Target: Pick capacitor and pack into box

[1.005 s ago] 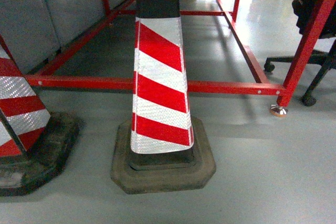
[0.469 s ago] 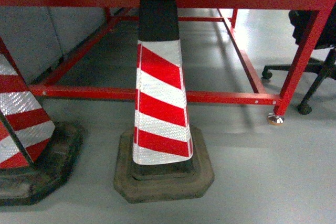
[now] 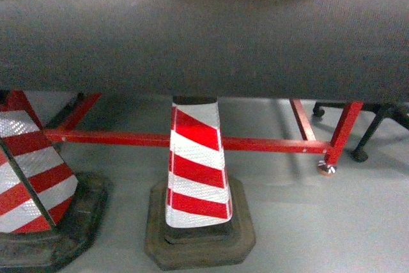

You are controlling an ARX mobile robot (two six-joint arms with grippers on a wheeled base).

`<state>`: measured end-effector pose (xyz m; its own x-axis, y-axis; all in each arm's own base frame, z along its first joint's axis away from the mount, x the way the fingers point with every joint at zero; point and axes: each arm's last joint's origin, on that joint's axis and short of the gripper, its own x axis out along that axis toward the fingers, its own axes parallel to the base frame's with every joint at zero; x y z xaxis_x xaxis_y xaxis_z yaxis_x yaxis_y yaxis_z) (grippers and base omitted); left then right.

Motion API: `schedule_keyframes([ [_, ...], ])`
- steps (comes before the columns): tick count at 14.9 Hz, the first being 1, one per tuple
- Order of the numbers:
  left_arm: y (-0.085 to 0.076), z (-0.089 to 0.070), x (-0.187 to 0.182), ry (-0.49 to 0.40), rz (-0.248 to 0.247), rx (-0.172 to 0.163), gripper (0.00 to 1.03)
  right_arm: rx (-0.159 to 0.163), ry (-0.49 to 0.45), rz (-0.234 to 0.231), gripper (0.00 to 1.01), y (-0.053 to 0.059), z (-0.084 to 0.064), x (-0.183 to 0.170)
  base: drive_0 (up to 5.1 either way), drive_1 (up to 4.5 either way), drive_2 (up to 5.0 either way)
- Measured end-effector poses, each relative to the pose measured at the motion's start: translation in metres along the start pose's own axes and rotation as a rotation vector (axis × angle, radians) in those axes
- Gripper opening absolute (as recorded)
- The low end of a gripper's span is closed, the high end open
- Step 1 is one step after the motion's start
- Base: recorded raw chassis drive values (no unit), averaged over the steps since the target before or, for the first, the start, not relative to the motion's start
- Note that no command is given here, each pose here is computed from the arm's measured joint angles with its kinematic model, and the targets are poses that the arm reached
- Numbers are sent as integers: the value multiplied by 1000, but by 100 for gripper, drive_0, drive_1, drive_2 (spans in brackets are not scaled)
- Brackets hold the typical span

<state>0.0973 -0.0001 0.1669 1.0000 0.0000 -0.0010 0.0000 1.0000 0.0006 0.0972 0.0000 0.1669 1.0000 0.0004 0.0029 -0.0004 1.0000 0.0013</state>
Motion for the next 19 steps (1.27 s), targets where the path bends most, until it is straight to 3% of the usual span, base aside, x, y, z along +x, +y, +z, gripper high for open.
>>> schedule_keyframes([
  [19, 0, 0, 0, -1, 0, 0, 44, 1, 0, -1, 98, 0, 0, 0, 0, 0, 0],
])
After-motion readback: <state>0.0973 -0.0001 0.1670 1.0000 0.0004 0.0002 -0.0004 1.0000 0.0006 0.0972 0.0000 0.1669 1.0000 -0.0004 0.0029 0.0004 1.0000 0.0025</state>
